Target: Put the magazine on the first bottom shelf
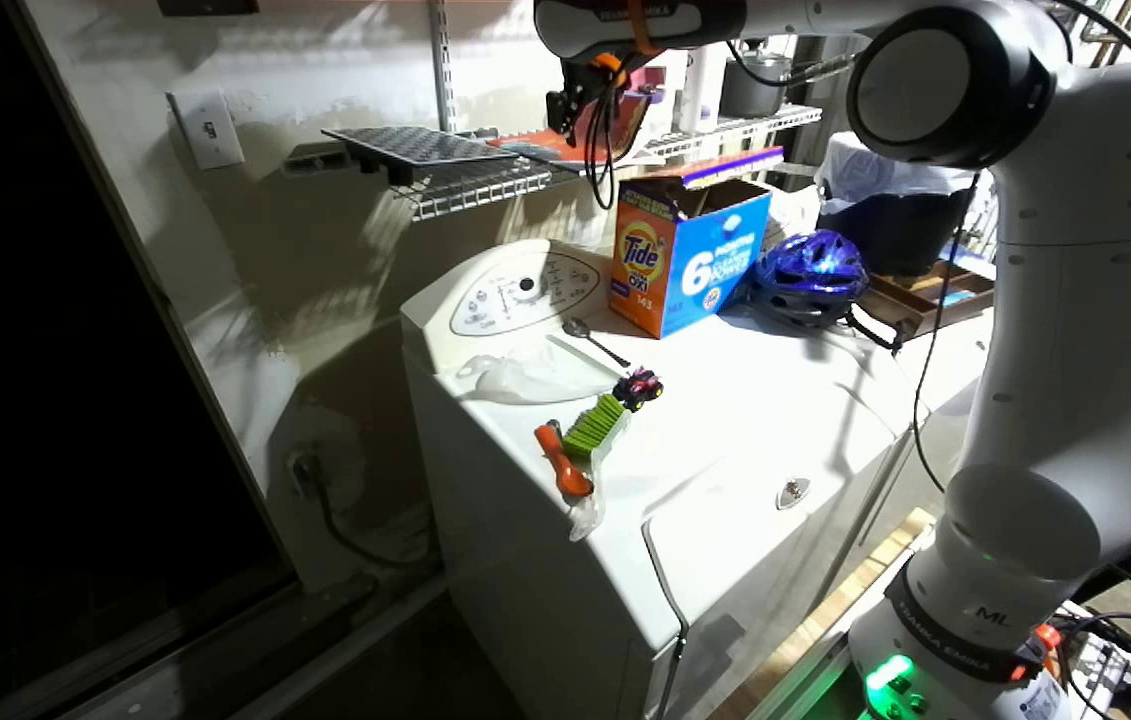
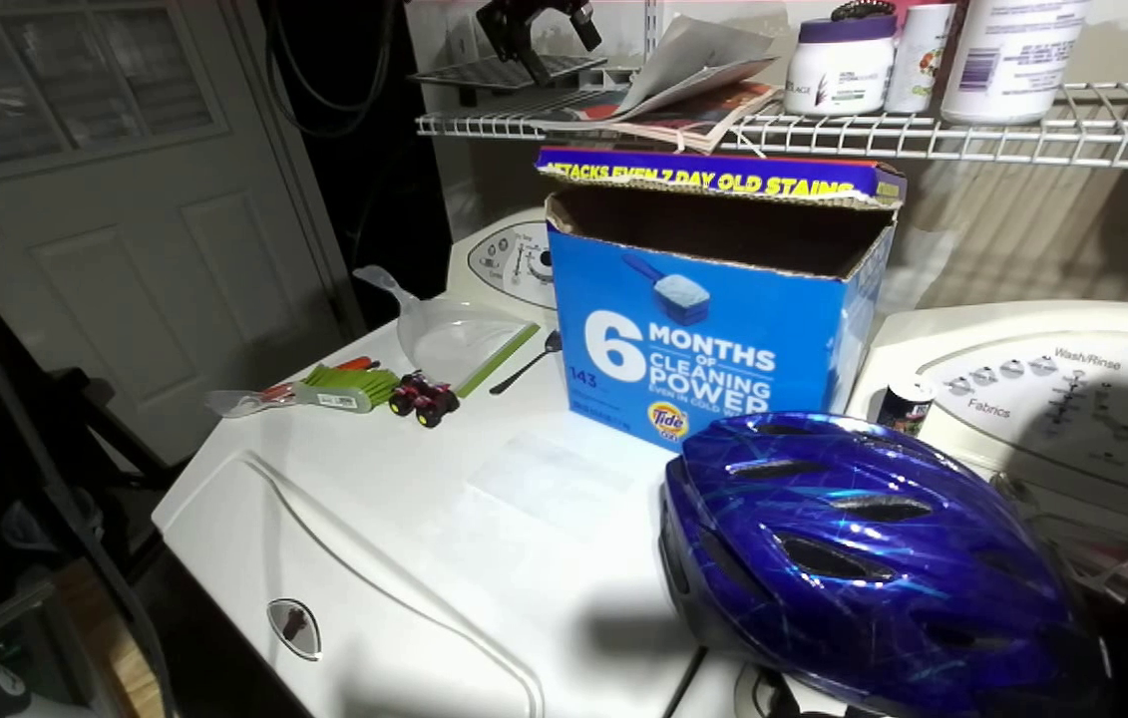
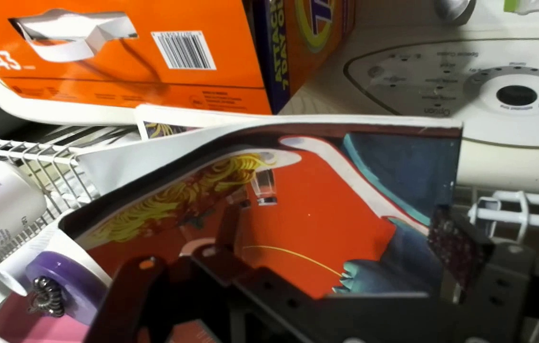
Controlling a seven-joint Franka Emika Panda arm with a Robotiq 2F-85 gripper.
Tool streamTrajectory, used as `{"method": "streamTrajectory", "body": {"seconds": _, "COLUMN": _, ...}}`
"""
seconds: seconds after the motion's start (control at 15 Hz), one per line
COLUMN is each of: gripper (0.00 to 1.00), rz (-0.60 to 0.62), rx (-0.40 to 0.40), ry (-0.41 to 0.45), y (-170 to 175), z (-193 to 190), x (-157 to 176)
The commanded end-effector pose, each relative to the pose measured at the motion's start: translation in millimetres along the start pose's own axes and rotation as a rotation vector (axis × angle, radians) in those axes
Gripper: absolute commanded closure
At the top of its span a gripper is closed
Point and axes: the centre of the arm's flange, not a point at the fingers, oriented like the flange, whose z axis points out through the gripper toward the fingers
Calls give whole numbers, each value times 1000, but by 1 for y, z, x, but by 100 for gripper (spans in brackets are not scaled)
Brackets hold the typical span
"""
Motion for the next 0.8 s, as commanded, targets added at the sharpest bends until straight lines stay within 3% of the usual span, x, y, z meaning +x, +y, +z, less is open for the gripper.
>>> {"method": "streamTrajectory", "body": {"seconds": 0.0, "gripper": 0, "rz": -35, "rx": 66, "ry": -5, "y": 14, "z": 12, "x": -44}}
{"method": "streamTrajectory", "body": {"seconds": 0.2, "gripper": 0, "rz": -31, "rx": 80, "ry": -26, "y": 24, "z": 29, "x": -53}}
{"method": "streamTrajectory", "body": {"seconds": 0.27, "gripper": 5, "rz": -30, "rx": 74, "ry": -37, "y": 26, "z": 33, "x": -55}}
{"method": "streamTrajectory", "body": {"seconds": 0.33, "gripper": 26, "rz": -30, "rx": 78, "ry": -44, "y": 28, "z": 37, "x": -58}}
{"method": "streamTrajectory", "body": {"seconds": 0.47, "gripper": 31, "rz": -27, "rx": 86, "ry": -58, "y": 33, "z": 46, "x": -63}}
{"method": "streamTrajectory", "body": {"seconds": 0.6, "gripper": 46, "rz": -26, "rx": 96, "ry": -72, "y": 37, "z": 51, "x": -65}}
{"method": "streamTrajectory", "body": {"seconds": 0.67, "gripper": 12, "rz": -27, "rx": 101, "ry": -74, "y": 39, "z": 55, "x": -66}}
{"method": "streamTrajectory", "body": {"seconds": 0.73, "gripper": 10, "rz": -23, "rx": 106, "ry": -71, "y": 38, "z": 57, "x": -67}}
